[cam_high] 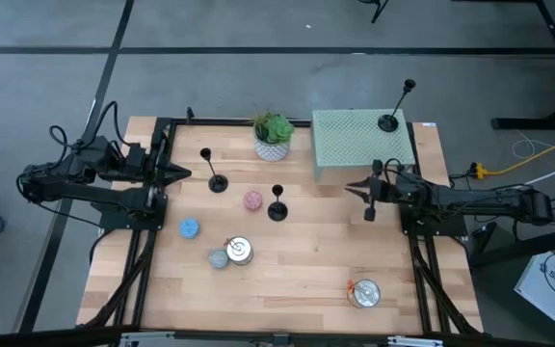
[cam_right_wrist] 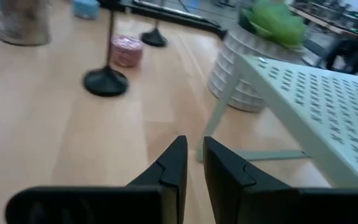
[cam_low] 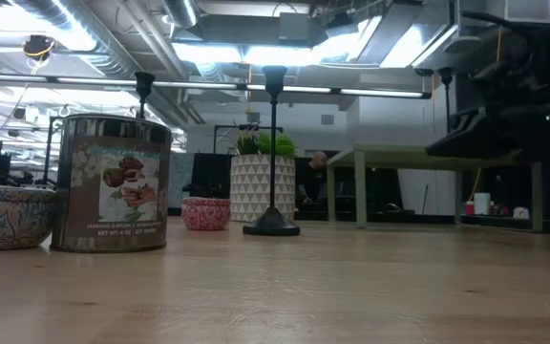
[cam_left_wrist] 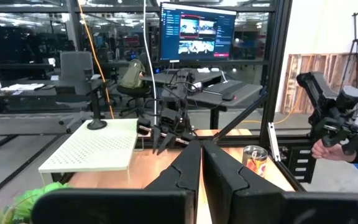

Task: Pick & Place candle stick holders
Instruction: Put the right black candle holder and aligned with other black candle holder on the shelf

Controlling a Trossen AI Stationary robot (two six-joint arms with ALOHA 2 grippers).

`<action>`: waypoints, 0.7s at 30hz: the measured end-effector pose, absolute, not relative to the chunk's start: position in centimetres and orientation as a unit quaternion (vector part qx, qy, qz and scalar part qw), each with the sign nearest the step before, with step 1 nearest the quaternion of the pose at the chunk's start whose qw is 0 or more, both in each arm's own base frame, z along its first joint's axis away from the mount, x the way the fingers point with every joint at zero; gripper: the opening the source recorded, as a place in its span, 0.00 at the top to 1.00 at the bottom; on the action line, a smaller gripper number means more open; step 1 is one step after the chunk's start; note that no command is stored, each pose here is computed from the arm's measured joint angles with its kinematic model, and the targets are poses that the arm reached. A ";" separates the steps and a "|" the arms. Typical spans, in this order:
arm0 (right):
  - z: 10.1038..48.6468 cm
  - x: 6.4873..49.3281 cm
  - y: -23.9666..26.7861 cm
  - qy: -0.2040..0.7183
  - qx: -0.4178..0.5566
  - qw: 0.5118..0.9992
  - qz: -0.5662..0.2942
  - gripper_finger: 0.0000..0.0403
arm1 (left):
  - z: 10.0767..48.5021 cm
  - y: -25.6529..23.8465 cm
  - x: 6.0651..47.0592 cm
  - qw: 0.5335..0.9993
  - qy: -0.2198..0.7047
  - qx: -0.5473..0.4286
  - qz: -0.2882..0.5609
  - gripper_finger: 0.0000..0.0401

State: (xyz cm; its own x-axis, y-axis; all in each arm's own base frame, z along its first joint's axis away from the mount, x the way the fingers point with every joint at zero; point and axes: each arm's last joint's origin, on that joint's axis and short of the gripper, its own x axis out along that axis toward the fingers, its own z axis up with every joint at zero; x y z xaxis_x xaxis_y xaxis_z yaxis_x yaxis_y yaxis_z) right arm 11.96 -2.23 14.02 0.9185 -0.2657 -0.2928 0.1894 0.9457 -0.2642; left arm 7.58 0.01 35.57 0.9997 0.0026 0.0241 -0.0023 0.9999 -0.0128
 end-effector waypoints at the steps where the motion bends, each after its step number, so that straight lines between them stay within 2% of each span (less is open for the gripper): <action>1: 14.1 11.8 -2.3 0.167 -0.117 0.971 -0.125 0.87 | 35.6 0.0 7.6 1.000 -0.012 -0.006 0.001 0.97; 4: 14.5 11.5 -2.3 0.182 -0.117 0.967 -0.134 0.87 | 35.6 0.0 7.6 1.000 -0.012 -0.006 0.001 0.97; 10: 15.3 10.8 -1.7 0.158 -0.113 0.980 -0.053 0.87 | 35.6 0.0 7.6 1.000 -0.012 -0.006 0.001 0.97; 21: 15.8 10.3 -1.4 0.127 -0.090 0.987 -0.030 0.87 | 35.6 0.0 7.6 1.000 -0.012 -0.006 0.001 0.98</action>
